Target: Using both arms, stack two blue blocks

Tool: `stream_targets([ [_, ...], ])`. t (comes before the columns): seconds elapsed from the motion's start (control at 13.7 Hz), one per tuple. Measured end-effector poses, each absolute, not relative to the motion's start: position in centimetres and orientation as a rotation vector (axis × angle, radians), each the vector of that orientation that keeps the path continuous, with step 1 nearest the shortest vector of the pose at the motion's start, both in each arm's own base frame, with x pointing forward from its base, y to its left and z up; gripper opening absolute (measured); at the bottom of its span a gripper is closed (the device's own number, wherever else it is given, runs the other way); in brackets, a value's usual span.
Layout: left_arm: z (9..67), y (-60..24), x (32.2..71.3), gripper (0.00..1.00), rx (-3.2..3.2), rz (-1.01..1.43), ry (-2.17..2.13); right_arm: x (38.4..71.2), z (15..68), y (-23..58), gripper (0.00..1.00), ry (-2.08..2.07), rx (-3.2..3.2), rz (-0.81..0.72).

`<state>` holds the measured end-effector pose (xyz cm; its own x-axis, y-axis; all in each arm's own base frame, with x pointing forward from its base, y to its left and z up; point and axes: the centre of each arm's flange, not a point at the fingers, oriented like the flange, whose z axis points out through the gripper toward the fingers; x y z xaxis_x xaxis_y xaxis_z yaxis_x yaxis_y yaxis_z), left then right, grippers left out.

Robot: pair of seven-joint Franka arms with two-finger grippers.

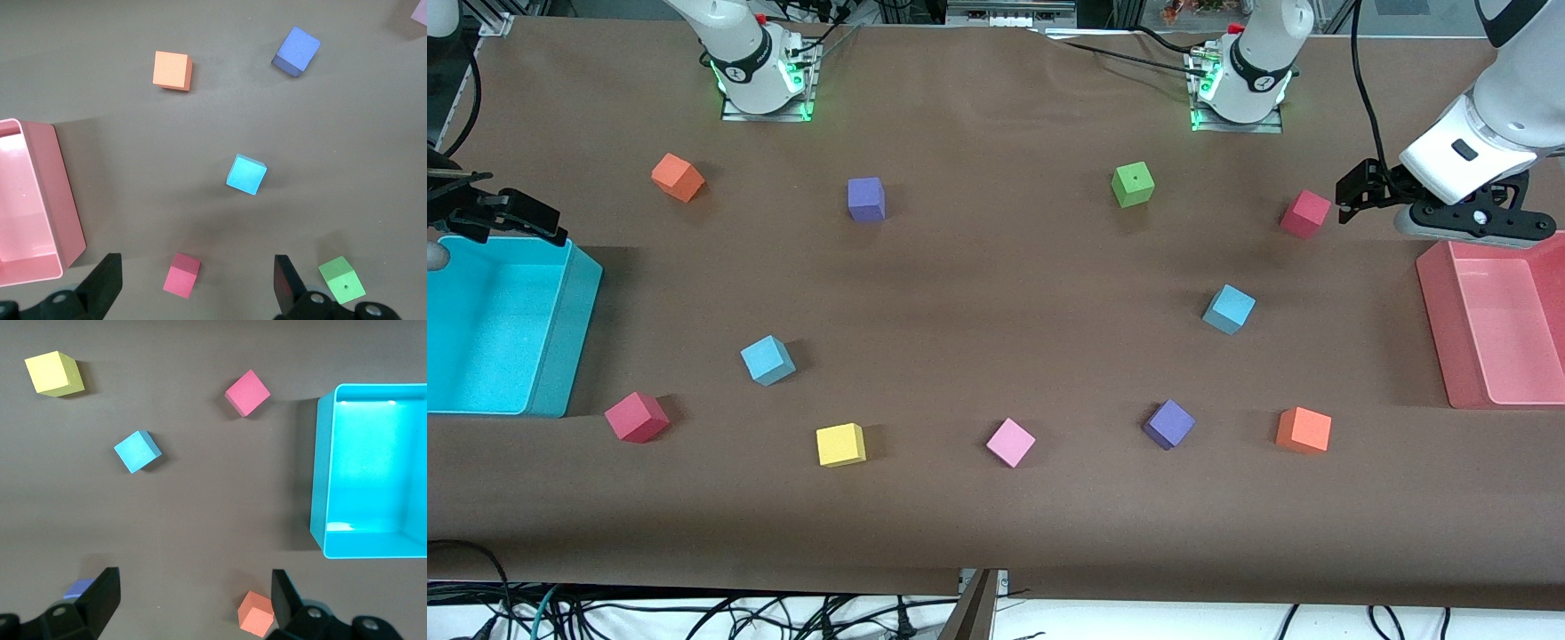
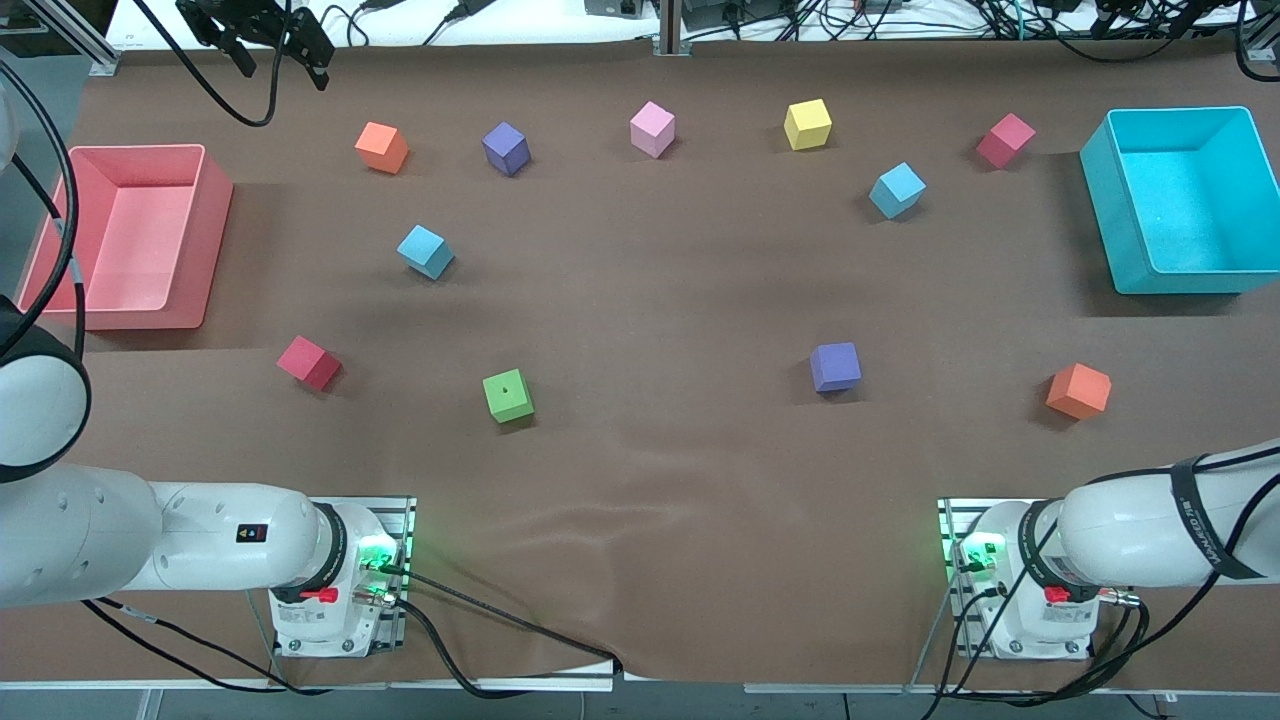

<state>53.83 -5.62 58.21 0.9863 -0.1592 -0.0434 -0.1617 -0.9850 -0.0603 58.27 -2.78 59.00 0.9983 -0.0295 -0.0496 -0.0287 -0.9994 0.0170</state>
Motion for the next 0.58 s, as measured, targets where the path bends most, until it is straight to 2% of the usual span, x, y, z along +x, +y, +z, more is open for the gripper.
stream_targets([
  [0.58, 57.6, -4.7, 53.9, 1.0, -3.085, 0.096, 0.217, 58.7, 58.5, -2.8, 1.0, -0.046, 3.122, -0.089],
])
